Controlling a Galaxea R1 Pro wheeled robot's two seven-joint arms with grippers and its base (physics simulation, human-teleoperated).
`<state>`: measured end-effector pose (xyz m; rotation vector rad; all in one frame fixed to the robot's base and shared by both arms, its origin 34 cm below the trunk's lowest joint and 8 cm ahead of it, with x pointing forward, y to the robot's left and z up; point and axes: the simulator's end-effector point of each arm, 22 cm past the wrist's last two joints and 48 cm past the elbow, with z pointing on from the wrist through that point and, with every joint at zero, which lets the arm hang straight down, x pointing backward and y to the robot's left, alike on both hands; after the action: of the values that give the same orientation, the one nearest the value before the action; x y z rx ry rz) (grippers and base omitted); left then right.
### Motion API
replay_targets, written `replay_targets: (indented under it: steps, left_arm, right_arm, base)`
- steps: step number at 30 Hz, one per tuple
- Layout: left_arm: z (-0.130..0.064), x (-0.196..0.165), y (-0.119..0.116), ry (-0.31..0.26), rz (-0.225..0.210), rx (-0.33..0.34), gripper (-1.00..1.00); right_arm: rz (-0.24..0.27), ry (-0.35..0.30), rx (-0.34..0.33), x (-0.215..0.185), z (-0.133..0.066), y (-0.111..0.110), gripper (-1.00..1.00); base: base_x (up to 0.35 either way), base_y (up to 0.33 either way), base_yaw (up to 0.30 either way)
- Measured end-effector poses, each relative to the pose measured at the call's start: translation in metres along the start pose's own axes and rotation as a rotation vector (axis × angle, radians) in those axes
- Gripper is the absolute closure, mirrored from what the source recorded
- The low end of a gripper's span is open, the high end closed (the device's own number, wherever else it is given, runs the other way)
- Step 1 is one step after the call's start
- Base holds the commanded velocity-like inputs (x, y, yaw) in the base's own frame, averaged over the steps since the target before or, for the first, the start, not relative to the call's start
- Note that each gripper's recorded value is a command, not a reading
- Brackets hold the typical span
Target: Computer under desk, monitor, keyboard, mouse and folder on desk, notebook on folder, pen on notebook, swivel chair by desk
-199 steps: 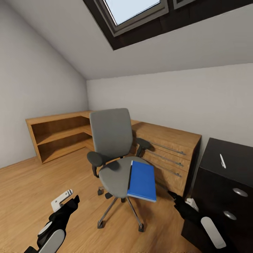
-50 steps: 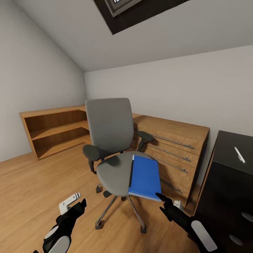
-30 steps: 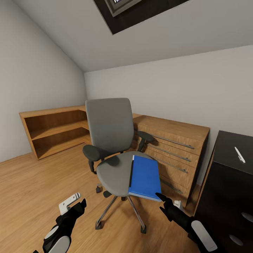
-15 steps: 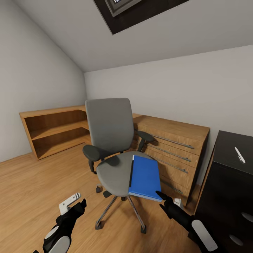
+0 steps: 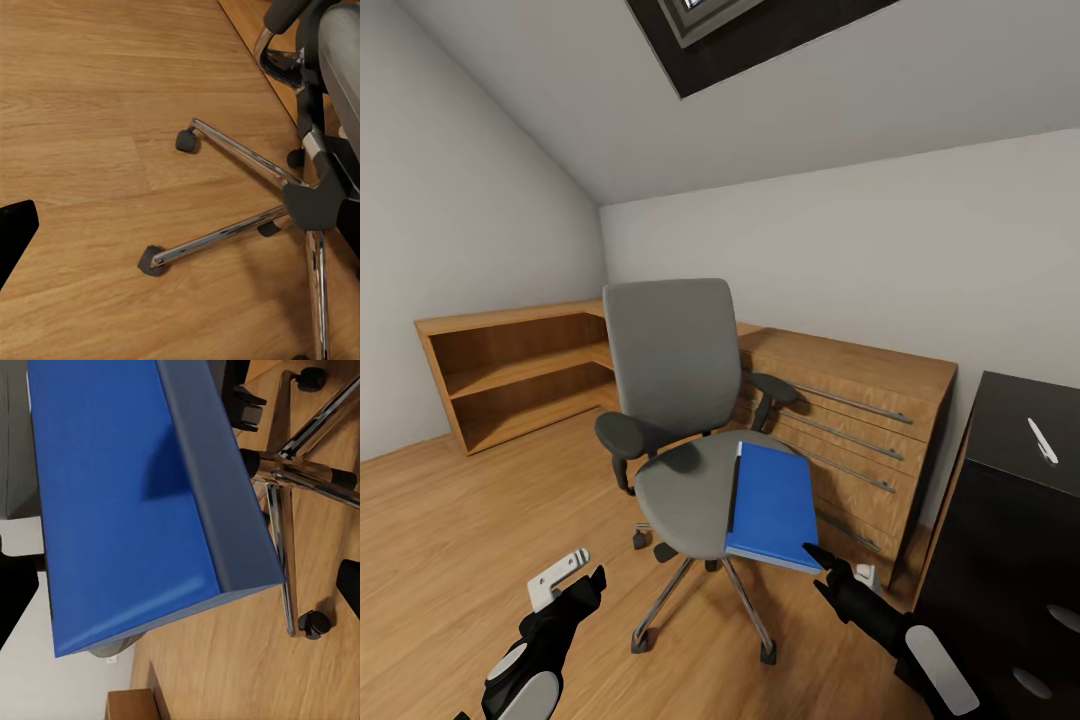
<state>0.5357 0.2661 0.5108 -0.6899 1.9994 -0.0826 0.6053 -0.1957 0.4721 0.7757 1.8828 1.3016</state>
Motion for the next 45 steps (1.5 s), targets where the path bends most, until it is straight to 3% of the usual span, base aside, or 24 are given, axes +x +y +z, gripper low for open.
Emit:
replay_targets:
  steps: [16,45]
  left_arm:
    - [-0.005,0.016,-0.011,0.023,0.037,0.027,-1.0]
    - [-0.005,0.017,-0.011,0.024,0.039,0.027,-1.0]
  right_arm:
    - [0.001,0.0,0.001,0.0,0.0,-0.001,-1.0]
    - [0.0,0.002,0.0,0.001,0.0,0.0,-1.0]
  base:
    - [0.034,0.0,0.0]
    - [0.01,0.008,0.0]
